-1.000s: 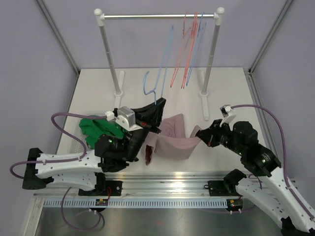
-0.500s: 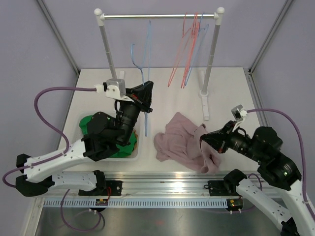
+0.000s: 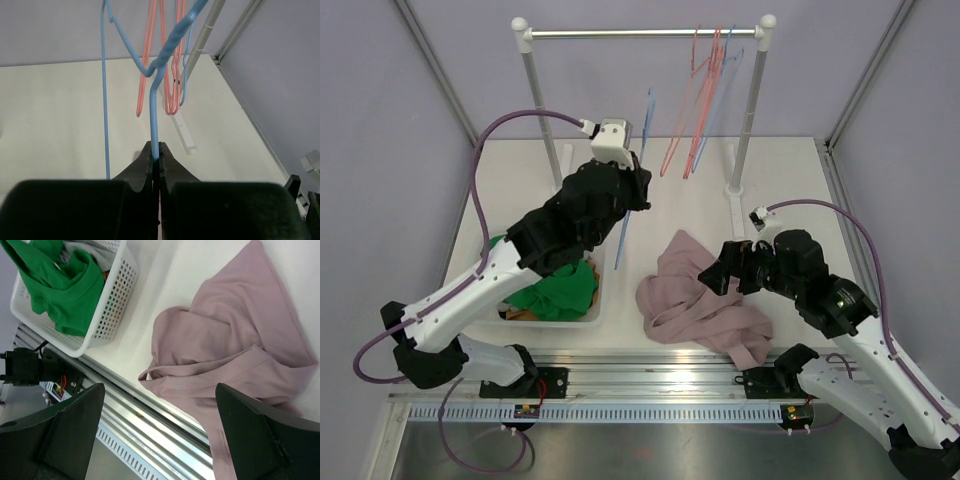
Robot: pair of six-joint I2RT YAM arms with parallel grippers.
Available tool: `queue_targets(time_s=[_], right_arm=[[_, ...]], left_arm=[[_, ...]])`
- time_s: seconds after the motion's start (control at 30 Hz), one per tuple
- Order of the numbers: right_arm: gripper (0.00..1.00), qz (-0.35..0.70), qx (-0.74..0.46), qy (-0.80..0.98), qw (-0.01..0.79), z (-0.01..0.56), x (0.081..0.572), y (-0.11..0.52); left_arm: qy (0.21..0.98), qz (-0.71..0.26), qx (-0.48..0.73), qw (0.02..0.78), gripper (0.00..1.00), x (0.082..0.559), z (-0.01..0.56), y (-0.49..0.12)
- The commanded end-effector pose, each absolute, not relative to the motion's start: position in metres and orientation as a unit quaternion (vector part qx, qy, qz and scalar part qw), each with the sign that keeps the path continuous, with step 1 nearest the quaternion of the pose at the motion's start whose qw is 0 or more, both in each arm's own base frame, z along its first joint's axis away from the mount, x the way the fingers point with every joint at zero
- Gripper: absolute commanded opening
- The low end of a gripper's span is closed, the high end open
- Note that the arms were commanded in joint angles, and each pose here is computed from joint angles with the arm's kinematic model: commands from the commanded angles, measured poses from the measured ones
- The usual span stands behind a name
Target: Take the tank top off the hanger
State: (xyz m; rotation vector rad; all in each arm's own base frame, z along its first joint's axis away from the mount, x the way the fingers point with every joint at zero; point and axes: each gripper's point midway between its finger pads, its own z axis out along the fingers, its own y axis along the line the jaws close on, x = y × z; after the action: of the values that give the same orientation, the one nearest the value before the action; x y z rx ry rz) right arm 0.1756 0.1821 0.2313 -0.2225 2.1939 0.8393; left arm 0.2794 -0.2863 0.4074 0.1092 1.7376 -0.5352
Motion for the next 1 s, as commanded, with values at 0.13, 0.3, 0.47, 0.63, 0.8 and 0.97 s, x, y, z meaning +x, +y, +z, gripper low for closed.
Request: queue_targets(time_s=[0.13,0.3,0.47,0.63,0.8,0.97], right_arm=[[0.99,0.339,-0.074,0.825,0.446,0.273,0.175,0.170],[1.00,0.373,-0.079,0.802,0.459,0.290,0.161,0.170],[0.99,0.382,-0.094,0.792,0.468,0.303,0.149,0.166],[1.00,0.364,-0.098,0.788,0.486,0.309,0.145,0.155],[1.00,0.357,-0.102,0.793,0.483,0.303,0.141,0.151],[0.99,0.336,-0.104,0.808,0.473,0.286,0.144,0.148]], left_arm=[[0.749,-0.275,0.065,0.599,0.00,0.314,0.448,-0.310],[0.747,-0.277,0.059,0.602,0.00,0.366,0.460,-0.326],[0.725,-0.293,0.051,0.621,0.00,0.414,0.475,-0.343],[0.692,-0.302,0.044,0.654,0.00,0.456,0.484,-0.345],[0.683,-0.328,0.037,0.652,0.00,0.495,0.472,-0.342],[0.685,-0.335,0.054,0.645,0.00,0.512,0.456,-0.352]])
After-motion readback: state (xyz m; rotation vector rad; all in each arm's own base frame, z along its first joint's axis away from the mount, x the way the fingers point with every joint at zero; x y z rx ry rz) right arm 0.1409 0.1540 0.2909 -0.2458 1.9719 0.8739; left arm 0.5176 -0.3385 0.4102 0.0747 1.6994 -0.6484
